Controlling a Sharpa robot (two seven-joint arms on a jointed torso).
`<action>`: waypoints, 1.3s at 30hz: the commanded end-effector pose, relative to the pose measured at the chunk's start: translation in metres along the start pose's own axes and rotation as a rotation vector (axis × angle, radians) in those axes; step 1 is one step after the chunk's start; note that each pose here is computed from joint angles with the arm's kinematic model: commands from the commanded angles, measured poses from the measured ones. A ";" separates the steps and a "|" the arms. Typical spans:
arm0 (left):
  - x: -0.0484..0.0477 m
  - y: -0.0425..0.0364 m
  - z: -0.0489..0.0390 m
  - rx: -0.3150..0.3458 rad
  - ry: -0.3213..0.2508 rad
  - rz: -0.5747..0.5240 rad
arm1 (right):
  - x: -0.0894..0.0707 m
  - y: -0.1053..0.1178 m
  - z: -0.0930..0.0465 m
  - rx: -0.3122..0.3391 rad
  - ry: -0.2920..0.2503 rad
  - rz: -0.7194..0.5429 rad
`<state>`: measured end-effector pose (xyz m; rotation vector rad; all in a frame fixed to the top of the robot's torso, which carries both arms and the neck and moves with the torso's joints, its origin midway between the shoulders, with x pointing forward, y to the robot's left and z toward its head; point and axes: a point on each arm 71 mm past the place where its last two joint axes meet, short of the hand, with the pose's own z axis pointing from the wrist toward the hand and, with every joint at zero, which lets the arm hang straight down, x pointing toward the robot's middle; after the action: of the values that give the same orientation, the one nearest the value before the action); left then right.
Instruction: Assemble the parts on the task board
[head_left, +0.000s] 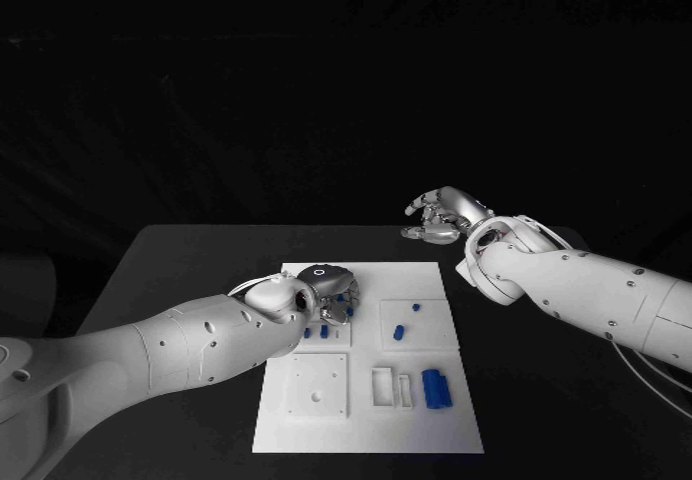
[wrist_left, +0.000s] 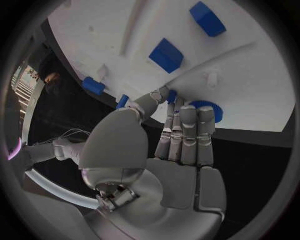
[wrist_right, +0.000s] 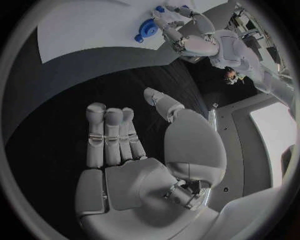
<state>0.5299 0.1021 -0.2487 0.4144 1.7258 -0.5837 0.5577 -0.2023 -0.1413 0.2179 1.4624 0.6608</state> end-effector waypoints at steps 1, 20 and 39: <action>0.0064 0.0003 -0.0002 -0.009 0.043 0.006 | 0.001 0.002 0.000 -0.012 0.011 0.000; 0.0074 0.0015 -0.0004 -0.020 0.056 0.018 | 0.002 0.002 0.000 -0.013 0.014 0.000; 0.0037 0.0046 -0.0038 -0.021 -0.008 0.008 | 0.001 0.001 0.000 -0.011 0.011 -0.001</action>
<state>0.5300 0.1076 -0.2502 0.4077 1.7258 -0.5644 0.5581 -0.2019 -0.1415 0.2175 1.4633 0.6610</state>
